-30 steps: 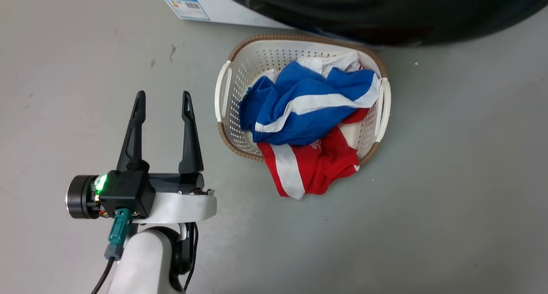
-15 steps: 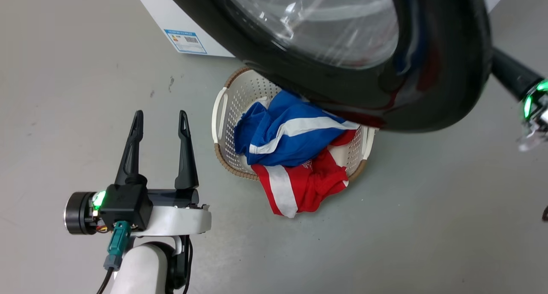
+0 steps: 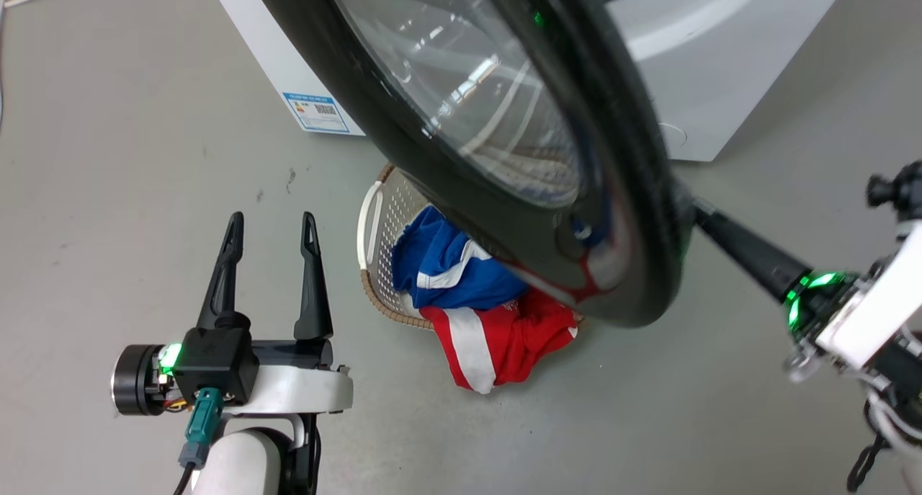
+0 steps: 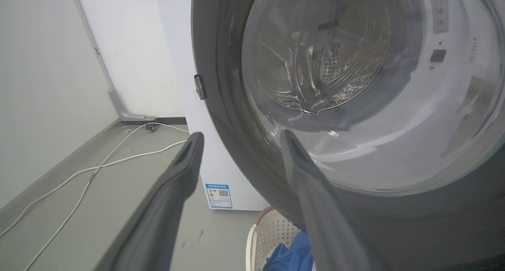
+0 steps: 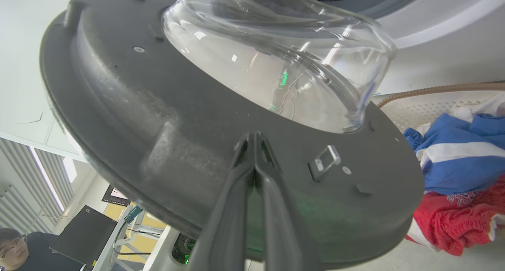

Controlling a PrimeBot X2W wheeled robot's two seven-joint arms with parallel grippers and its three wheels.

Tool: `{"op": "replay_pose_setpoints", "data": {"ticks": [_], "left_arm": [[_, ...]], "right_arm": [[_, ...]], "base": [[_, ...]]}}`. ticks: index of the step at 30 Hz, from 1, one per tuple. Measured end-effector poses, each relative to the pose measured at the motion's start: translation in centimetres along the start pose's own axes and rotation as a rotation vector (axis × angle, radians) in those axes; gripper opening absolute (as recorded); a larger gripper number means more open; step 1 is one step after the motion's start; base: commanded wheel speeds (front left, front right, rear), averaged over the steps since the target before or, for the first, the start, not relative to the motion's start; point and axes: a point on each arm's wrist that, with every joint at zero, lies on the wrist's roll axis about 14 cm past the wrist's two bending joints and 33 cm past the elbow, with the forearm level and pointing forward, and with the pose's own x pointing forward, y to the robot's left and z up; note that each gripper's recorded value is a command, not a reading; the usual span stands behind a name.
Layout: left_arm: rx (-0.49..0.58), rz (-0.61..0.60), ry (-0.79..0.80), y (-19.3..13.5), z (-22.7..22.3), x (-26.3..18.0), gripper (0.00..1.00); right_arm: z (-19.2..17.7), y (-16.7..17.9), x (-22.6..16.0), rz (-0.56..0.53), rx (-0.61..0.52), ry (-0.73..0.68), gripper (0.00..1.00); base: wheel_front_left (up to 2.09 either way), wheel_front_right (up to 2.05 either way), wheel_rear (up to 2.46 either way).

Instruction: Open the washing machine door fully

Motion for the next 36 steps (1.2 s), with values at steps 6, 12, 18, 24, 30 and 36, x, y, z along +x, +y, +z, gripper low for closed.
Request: {"op": "replay_pose_setpoints", "data": {"ticks": [6,12,18,24,30,36], "left_arm": [[-0.002,0.001,-0.008,0.1,0.7,-0.9,1.0],[-0.002,0.012,-0.015,0.6,1.3,-2.0,1.0],[0.0,0.015,-0.016,0.8,1.5,-2.5,1.0],[0.002,0.022,-0.014,1.0,1.5,-2.9,1.0],[0.002,0.026,-0.01,1.1,1.5,-3.3,1.0],[0.0,0.026,-0.009,1.1,1.6,-3.6,1.0]], "right_arm": [[-3.9,1.6,-0.7,0.028,0.042,0.042,0.0],[-6.9,3.1,-1.1,0.057,0.096,0.064,0.0],[-9.4,4.2,-0.9,0.085,0.133,0.113,0.0],[-11.5,5.2,-0.4,0.113,0.165,0.165,0.0],[-13.8,5.7,-0.2,0.121,0.196,0.227,0.0],[-15.9,6.1,0.0,0.123,0.222,0.28,0.0]], "base": [[0.0,0.0,0.0],[0.0,0.0,0.0],[0.0,0.0,0.0],[0.0,0.0,0.0],[0.0,0.0,0.0],[0.0,0.0,0.0]]}}
